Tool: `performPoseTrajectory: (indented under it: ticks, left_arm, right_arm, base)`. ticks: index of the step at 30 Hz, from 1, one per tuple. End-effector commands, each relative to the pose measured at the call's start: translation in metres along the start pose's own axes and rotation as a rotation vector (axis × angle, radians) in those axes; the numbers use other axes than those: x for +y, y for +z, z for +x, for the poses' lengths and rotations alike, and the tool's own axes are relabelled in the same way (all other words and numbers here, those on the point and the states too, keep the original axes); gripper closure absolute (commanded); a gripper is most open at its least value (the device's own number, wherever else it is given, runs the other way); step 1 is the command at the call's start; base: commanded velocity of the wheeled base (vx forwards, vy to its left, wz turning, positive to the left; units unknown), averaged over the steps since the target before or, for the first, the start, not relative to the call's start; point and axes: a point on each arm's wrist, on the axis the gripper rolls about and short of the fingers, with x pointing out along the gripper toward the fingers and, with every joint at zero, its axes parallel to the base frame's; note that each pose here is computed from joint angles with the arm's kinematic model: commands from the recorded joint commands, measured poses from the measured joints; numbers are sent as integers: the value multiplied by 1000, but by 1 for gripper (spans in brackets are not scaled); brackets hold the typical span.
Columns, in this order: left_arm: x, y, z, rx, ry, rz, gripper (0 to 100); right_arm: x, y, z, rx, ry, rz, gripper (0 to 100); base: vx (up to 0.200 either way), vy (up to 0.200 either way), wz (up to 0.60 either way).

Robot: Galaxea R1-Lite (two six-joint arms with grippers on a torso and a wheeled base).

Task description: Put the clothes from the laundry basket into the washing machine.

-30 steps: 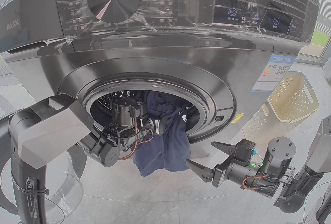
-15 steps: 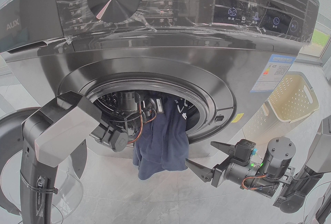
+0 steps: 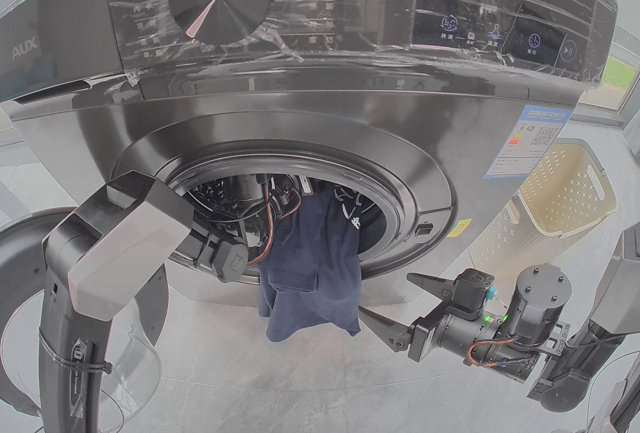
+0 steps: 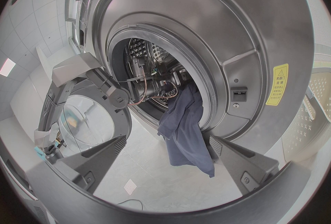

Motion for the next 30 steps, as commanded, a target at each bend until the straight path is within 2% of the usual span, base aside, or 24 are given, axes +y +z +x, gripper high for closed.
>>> performPoseTrajectory:
  ticks: [1, 4, 7, 9, 14, 20, 21, 28, 30]
  left_arm:
    - [-27, 3, -40, 158, -95, -5, 0]
    - [-35, -7, -64, 270, -143, 3, 0]
    - [-37, -18, -76, 344, -143, 19, 0]
    - [-35, -24, -80, 375, -139, 31, 0]
    - [-24, -47, -85, 444, -134, 92, 0]
    - [-15, -64, -79, 474, -118, 104, 0]
    - [-13, -66, -76, 471, -114, 104, 100]
    - [-6, -64, -65, 443, -98, 94, 100]
    - [-7, -55, -59, 407, -95, 85, 100]
  right_arm:
    - [0, 0, 0, 1, -1, -1, 0]
    - [0, -1, 0, 3, 1, -1, 0]
    - [2, -1, 0, 3, 7, -2, 0]
    - [3, -1, 0, 3, 10, -2, 0]
    - [3, 0, 0, 1, 4, -1, 0]
    - [4, 0, 0, -1, 6, -1, 0]
    - [3, 0, 0, -1, 4, -1, 0]
    - [3, 0, 0, -2, 5, 0, 0]
    - [3, 0, 0, -2, 5, 0, 0]
  base:
    - [0, 0, 0]
    - [0, 0, 0]
    - [0, 0, 0]
    - [0, 0, 0]
    - [0, 0, 0]
    - [0, 0, 0]
    - [0, 0, 0]
    - [0, 0, 0]
    - [0, 0, 0]
